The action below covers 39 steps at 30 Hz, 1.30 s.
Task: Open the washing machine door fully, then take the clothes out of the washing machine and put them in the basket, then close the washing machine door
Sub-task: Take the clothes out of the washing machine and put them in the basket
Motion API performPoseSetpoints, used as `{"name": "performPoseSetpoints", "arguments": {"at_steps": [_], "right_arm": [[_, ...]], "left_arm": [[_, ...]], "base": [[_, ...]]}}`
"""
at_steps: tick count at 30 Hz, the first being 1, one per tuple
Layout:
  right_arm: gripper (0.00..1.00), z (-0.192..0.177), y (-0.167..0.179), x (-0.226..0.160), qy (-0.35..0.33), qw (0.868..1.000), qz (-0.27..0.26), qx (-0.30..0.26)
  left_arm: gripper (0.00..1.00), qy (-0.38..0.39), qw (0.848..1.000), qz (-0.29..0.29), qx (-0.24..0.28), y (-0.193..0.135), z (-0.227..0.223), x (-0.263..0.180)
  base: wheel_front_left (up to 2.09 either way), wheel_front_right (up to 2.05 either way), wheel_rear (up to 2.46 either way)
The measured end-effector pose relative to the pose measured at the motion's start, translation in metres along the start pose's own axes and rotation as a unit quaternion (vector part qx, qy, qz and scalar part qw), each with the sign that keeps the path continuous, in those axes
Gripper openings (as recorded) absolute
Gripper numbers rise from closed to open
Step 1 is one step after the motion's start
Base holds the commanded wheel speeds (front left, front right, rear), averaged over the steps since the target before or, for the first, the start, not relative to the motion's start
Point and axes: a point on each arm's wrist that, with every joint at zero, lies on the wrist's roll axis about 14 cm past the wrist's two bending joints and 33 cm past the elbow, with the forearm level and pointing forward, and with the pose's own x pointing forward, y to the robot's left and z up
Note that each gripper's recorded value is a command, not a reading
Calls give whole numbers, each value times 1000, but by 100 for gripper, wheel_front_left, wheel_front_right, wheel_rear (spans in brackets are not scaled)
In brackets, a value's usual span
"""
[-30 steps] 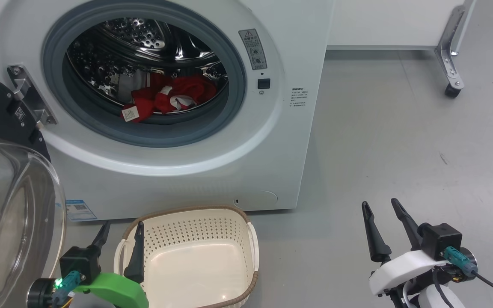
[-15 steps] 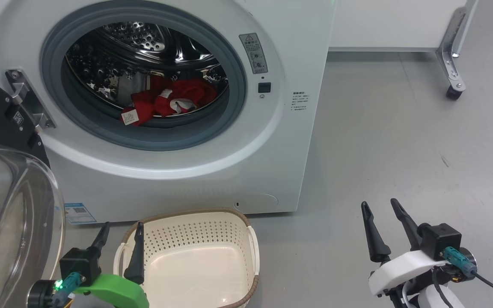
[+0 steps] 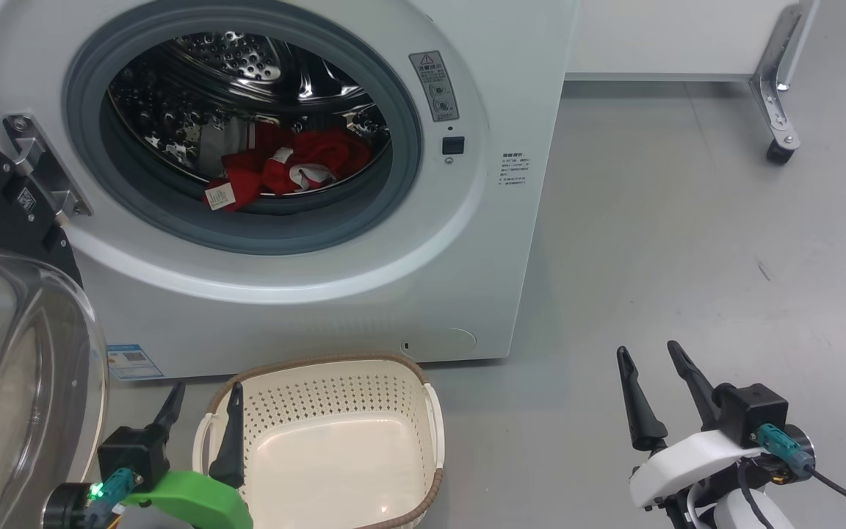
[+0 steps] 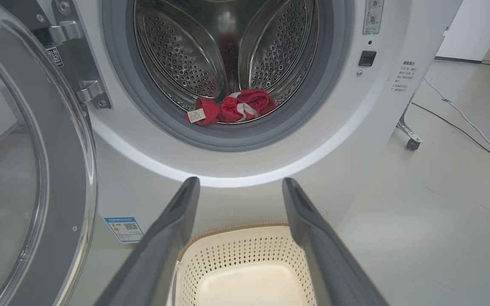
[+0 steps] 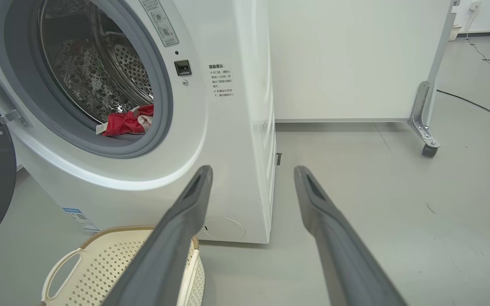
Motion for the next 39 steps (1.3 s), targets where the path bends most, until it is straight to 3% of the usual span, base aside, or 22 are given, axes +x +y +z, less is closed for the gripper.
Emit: {"name": "performPoseSetpoints", "arguments": {"at_steps": [16, 27, 39], "right_arm": [[100, 3, -2, 17, -4, 1000, 1, 1], [100, -9, -6, 38, 10, 1000, 7, -5], [100, -31, -32, 49, 40, 999, -22, -7]], "left_arm": [[100, 27, 999, -29, -27, -18, -11, 34], [100, 47, 996, -73, -35, -42, -10, 103], [100, 37, 995, -93, 1, -41, 12, 201]], "base": [[0, 0, 0], [0, 0, 0], [0, 0, 0]]}}
